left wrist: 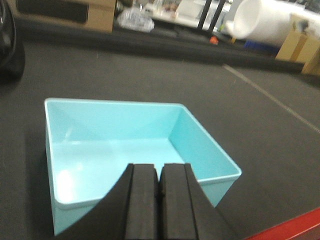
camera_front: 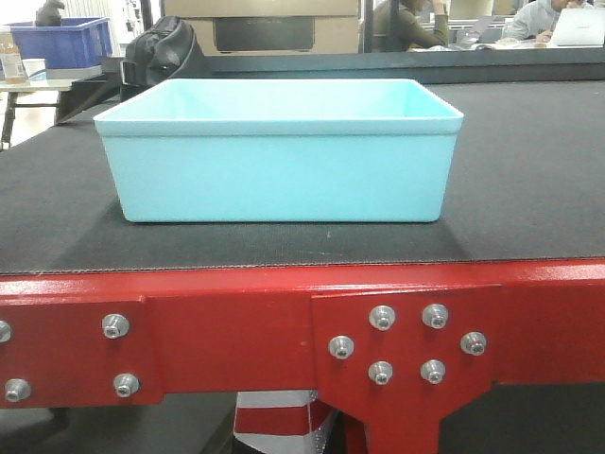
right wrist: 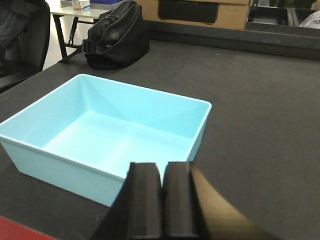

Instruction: Fetch blue bin and place on conveyor start

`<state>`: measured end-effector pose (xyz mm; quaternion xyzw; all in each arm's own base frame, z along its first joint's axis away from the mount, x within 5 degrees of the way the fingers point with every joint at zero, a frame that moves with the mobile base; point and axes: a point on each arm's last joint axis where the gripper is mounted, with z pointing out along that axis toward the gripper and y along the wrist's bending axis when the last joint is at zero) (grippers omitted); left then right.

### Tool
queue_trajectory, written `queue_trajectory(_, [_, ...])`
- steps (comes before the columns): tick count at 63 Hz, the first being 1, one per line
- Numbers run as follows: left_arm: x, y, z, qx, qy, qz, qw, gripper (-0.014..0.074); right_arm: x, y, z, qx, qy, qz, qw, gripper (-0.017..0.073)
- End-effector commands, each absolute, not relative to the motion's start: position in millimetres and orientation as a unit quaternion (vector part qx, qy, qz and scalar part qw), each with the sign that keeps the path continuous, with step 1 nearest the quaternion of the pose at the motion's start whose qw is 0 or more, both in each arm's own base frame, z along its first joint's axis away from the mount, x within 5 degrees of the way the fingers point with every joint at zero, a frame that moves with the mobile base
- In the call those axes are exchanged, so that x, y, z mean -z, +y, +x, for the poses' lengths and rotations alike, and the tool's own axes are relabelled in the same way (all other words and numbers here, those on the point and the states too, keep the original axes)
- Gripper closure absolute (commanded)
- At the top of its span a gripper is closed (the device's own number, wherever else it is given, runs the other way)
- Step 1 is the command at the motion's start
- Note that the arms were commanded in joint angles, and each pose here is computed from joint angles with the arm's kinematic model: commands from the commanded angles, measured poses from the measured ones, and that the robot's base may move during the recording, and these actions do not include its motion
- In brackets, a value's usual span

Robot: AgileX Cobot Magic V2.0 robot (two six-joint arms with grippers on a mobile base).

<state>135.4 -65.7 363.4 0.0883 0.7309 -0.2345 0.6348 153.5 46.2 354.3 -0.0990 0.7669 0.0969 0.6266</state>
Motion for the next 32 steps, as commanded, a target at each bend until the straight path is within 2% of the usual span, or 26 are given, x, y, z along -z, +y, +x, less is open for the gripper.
queue_trajectory(1, [-365.5,-54.7,113.4,0.23,0.7,0.092,0.669,0.0705,-353.9,40.3,138.2,-0.089,0.777,-0.099,0.615,0.0725])
queue_trajectory(5, [-360.5,-45.0,101.3,0.212,0.687,0.087,0.69,0.0705,-351.1,36.7,129.2,-0.085,0.793,-0.095,0.596,0.0725])
queue_trajectory(12, [-346.2,-29.3,93.2,0.173,0.678,0.046,0.713,0.0705,-352.0,33.8,128.7,-0.127,0.796,-0.024,0.591,0.0725])
queue_trajectory(19, [-337.5,-15.7,86.5,0.132,0.673,0.0,0.728,0.0705,-362.4,28.6,132.3,-0.086,0.758,-0.045,0.644,0.0725])
queue_trajectory(32, [-330.0,-2.5,75.3,0.075,0.68,-0.055,0.728,0.0705,-366.5,14.2,135.1,-0.05,0.745,-0.008,0.665,0.0725])
